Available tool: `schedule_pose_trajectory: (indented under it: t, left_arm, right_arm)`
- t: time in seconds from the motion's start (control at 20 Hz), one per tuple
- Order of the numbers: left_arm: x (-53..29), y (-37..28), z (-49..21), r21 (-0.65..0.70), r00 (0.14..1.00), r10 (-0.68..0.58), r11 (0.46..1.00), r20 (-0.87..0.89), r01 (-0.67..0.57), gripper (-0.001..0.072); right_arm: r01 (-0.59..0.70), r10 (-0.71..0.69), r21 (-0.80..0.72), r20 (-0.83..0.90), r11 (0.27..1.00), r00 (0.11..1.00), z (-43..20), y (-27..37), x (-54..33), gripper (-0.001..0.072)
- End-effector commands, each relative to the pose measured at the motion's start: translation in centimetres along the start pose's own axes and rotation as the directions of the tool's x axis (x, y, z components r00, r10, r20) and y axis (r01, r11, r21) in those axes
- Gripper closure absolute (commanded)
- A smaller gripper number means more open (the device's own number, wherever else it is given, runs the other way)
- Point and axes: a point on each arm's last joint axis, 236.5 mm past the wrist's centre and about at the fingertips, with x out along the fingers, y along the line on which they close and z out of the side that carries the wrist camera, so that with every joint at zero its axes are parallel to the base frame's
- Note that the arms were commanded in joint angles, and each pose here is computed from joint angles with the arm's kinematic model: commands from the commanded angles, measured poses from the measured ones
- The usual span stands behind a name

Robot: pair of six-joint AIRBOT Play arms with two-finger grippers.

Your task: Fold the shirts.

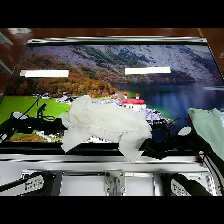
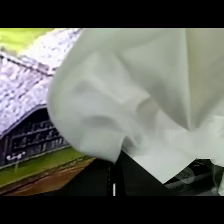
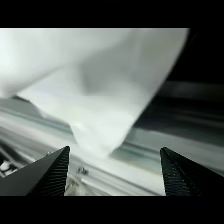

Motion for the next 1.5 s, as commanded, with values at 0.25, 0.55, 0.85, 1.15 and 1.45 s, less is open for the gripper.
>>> schedule_pose_trajectory:
  t: [0.25,0.55,0.85,1.15,1.45]
  left_arm:
    - [-2.3,-2.5,2.5,0.075,0.999,-0.03,0.997,0.038,0.027,0.0669]
    - [-14.5,-11.9,9.4,0.344,0.919,-0.109,0.938,0.378,-0.03,0.0671]
    - [-47.3,-33.2,1.0,0.585,0.259,-0.525,0.706,0.81,-0.399,0.067]
    - [-58.1,-38.1,-15.1,0.542,-0.095,-0.689,0.639,0.718,-0.546,0.067]
    - [-54.3,-30.4,-10.9,0.326,0.057,-0.374,0.711,0.926,-0.623,0.067]
  right_arm:
    - [-0.124,0.116,0.043,0.159,0.991,0.98,4.1,4.8,3.2,0.0495]
    - [-0.064,0.254,-0.525,0.299,0.849,0.92,6.4,15.5,-7.0,0.065]
    - [0.483,0.542,-0.654,0.755,0.582,0.37,-0.9,31.1,-37.1,0.0651]
    - [0.539,0.697,-0.616,0.713,0.574,0.072,-13.9,34.0,-48.1,0.0651]
    - [0.494,0.477,-0.558,0.829,0.667,0.292,-12.2,28.6,-43.1,0.065]
